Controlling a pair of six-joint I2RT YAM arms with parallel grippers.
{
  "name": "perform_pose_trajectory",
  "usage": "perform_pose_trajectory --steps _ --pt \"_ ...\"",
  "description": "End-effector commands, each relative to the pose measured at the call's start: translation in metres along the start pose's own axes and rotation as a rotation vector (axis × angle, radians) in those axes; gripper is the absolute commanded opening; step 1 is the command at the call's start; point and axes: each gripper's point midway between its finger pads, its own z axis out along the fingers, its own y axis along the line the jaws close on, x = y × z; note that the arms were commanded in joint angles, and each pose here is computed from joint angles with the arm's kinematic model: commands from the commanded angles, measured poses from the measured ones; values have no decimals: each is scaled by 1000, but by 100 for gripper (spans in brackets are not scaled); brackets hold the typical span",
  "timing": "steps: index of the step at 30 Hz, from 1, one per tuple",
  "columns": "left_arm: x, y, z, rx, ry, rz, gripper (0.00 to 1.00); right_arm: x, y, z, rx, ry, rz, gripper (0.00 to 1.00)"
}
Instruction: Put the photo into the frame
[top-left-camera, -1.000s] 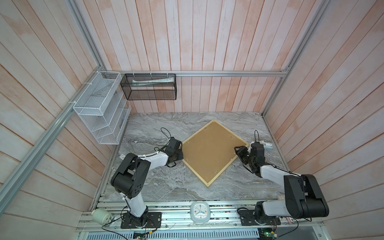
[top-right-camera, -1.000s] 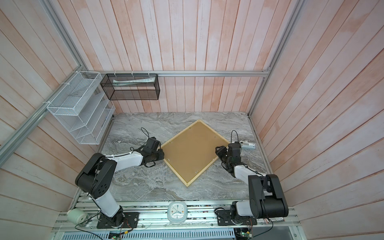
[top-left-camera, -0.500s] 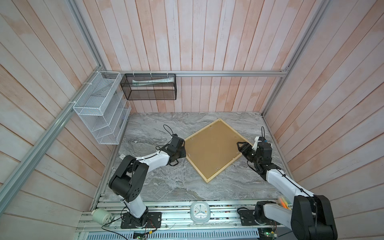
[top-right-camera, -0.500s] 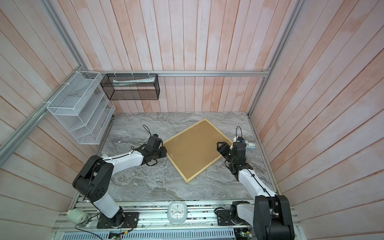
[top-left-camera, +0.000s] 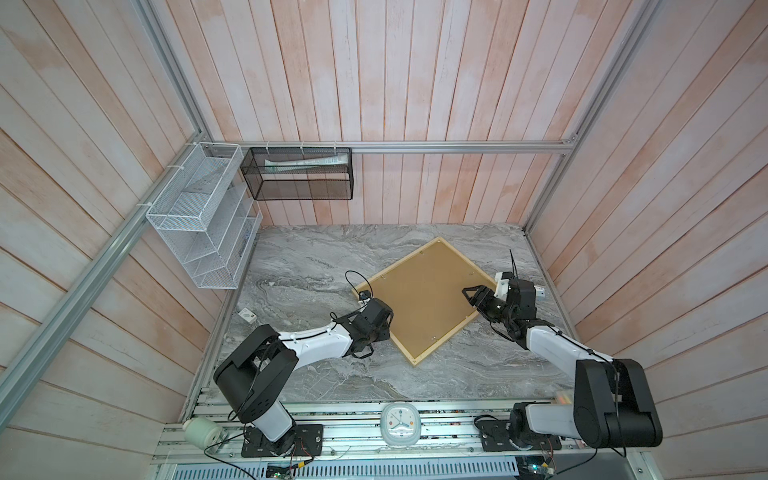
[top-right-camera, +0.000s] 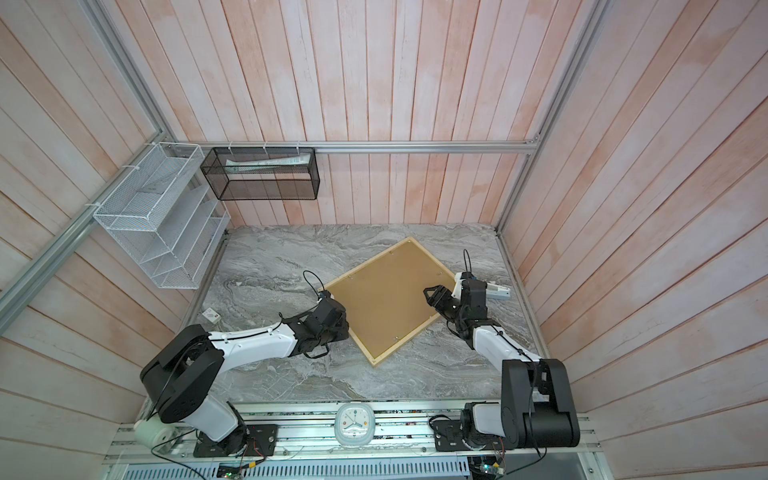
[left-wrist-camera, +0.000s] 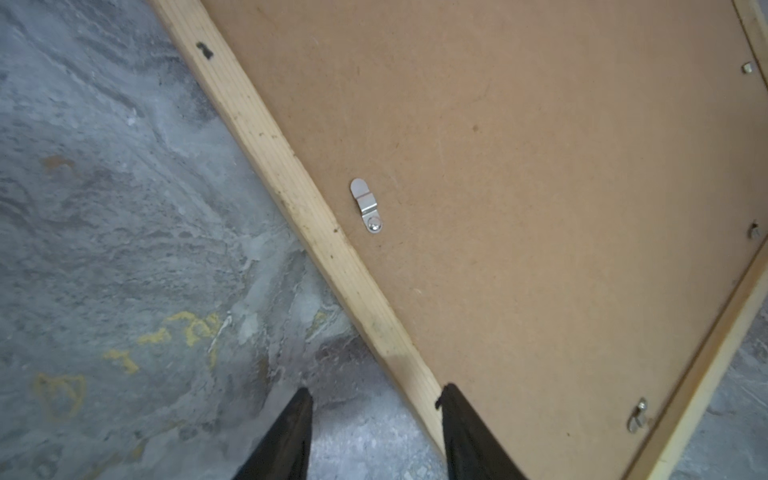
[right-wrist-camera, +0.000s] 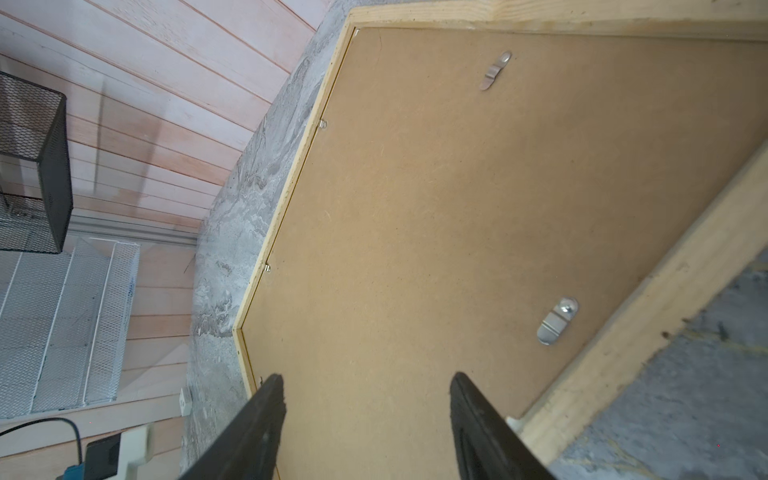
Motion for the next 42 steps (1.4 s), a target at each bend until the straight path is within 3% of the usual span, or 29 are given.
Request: perform_pose_trajectory --steps 1,7,15,27,29,34,42 --pt "0 -10 9 13 5 -2 52 -1 8 0 -35 9 -20 65" --pt "-4 -8 18 -33 4 50 46 -1 8 0 -33 11 -20 65" --pt "-22 19 31 -69 23 82 28 -1 5 1 -26 13 -19 65" --pt "-69 77 59 -124 19 152 24 -1 7 5 -37 22 -13 65" --pt "-81 85 56 -141 12 140 24 1 6 5 -38 28 -11 64" --pt "-96 74 31 -129 -37 138 36 2 3 5 -34 24 -12 64" --pt "-72 54 6 -163 -30 136 44 6 2 11 -53 44 -1 64"
